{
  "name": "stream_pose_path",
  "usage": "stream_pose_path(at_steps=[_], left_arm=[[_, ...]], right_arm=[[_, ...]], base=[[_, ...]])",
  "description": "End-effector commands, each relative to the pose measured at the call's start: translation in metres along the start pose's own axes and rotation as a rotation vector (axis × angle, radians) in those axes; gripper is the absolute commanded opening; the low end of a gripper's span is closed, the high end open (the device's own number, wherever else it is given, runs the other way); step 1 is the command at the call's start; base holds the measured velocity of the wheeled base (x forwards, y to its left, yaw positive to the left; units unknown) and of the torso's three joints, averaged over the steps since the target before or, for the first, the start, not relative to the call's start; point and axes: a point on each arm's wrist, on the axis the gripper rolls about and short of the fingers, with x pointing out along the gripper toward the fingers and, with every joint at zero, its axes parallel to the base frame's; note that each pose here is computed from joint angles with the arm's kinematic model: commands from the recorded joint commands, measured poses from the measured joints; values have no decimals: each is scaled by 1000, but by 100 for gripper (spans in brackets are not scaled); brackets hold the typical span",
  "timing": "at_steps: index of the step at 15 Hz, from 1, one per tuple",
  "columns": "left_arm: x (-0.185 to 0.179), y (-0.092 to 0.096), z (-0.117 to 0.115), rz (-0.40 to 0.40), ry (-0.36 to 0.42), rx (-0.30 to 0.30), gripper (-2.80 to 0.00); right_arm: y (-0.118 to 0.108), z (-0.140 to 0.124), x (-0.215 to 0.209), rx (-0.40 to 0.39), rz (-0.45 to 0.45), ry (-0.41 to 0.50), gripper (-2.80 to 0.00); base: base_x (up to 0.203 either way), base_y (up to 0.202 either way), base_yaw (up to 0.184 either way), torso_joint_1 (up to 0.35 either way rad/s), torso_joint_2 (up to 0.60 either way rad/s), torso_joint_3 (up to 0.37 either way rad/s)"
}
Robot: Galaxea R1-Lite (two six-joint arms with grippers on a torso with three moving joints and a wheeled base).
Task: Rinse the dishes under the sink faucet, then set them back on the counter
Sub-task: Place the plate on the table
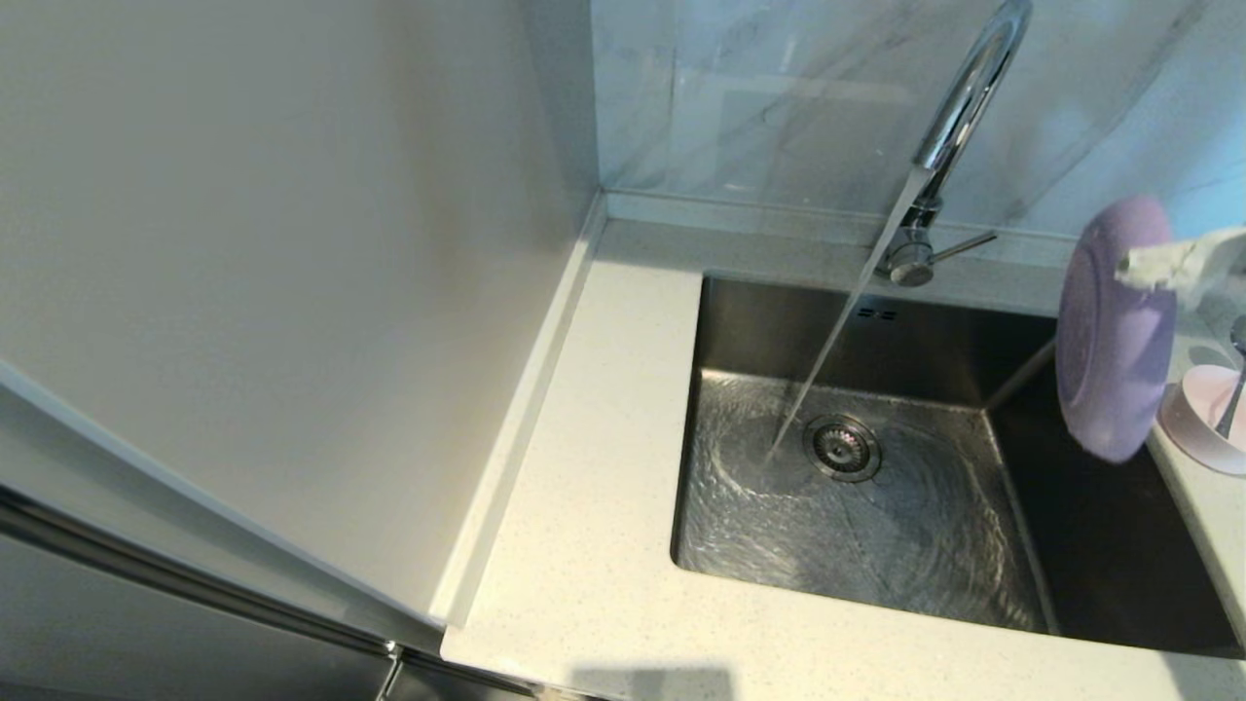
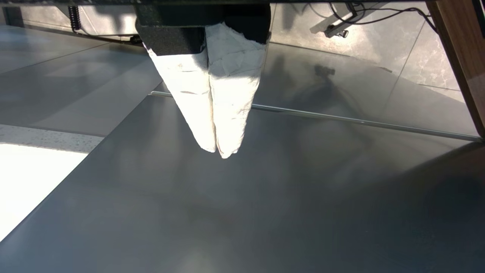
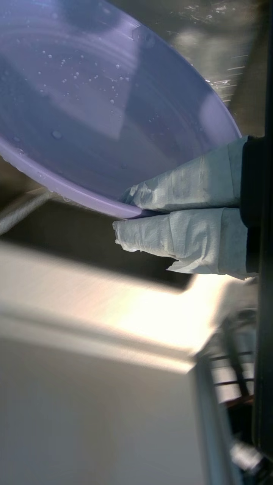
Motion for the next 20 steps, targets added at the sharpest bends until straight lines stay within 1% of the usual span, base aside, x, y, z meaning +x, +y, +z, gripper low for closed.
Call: stream_pose_path(at_steps=[1, 2, 3, 4, 5, 6, 7, 8, 9, 10, 11, 12, 13, 14, 15, 16, 17, 18, 19, 20], left_arm=[[0, 0, 0, -1, 0, 0, -280], [0, 0, 0, -1, 0, 0, -280], [0, 0, 0, -1, 0, 0, -280], [0, 0, 0, 1, 0, 0, -280], [0, 0, 0, 1, 0, 0, -280], [0, 0, 0, 1, 0, 0, -280], [0, 0, 0, 1, 0, 0, -280], [0, 0, 0, 1, 0, 0, -280], [0, 0, 0, 1, 0, 0, -280], [0, 0, 0, 1, 0, 0, -280], [0, 0, 0, 1, 0, 0, -280], [0, 0, 0, 1, 0, 0, -280], [0, 0, 0, 1, 0, 0, -280], [0, 0, 0, 0, 0, 0, -280], [0, 0, 0, 1, 0, 0, -280], [0, 0, 0, 1, 0, 0, -280], [0, 0, 0, 1, 0, 0, -280], [0, 0, 0, 1, 0, 0, -280], [0, 0, 0, 1, 0, 0, -280], [0, 0, 0, 1, 0, 0, -280]], right_arm=[[-20, -51, 5, -8, -87, 141, -280], [-25, -62, 7, -24, -118, 161, -280], [-25, -62, 7, -37, -131, 150, -280], [-22, -54, 5, -58, -135, 116, -280], [-14, -38, 0, -94, -130, 55, -280], [-2, -16, -9, -141, -119, -27, -280], [16, 12, -24, -204, -100, -138, -280], [30, 31, -37, -251, -86, -221, -280], [40, 44, -46, -285, -79, -277, -280], [46, 50, -53, -314, -77, -306, -280], [47, 48, -54, -335, -85, -301, -280], [43, 42, -51, -351, -99, -265, -280], [33, 28, -44, -364, -119, -196, -280], [20, 7, -33, -386, -149, -101, -280], [10, -13, -28, -453, -195, -18, -280], [4, -29, -29, -548, -250, 38, -280], [1, -44, -33, -652, -314, 88, -280], [0, -54, -38, -722, -349, 114, -280], [0, -62, -41, -764, -362, 134, -280], [-1, -69, -43, -788, -364, 151, -280]], base=[[0, 0, 0, 0, 0, 0], [0, 0, 0, 0, 0, 0], [0, 0, 0, 0, 0, 0], [0, 0, 0, 0, 0, 0], [0, 0, 0, 0, 0, 0], [0, 0, 0, 0, 0, 0], [0, 0, 0, 0, 0, 0], [0, 0, 0, 0, 0, 0], [0, 0, 0, 0, 0, 0], [0, 0, 0, 0, 0, 0], [0, 0, 0, 0, 0, 0], [0, 0, 0, 0, 0, 0], [0, 0, 0, 0, 0, 0], [0, 0, 0, 0, 0, 0], [0, 0, 0, 0, 0, 0], [0, 0, 0, 0, 0, 0], [0, 0, 0, 0, 0, 0], [0, 0, 0, 0, 0, 0], [0, 0, 0, 0, 0, 0], [0, 0, 0, 0, 0, 0]])
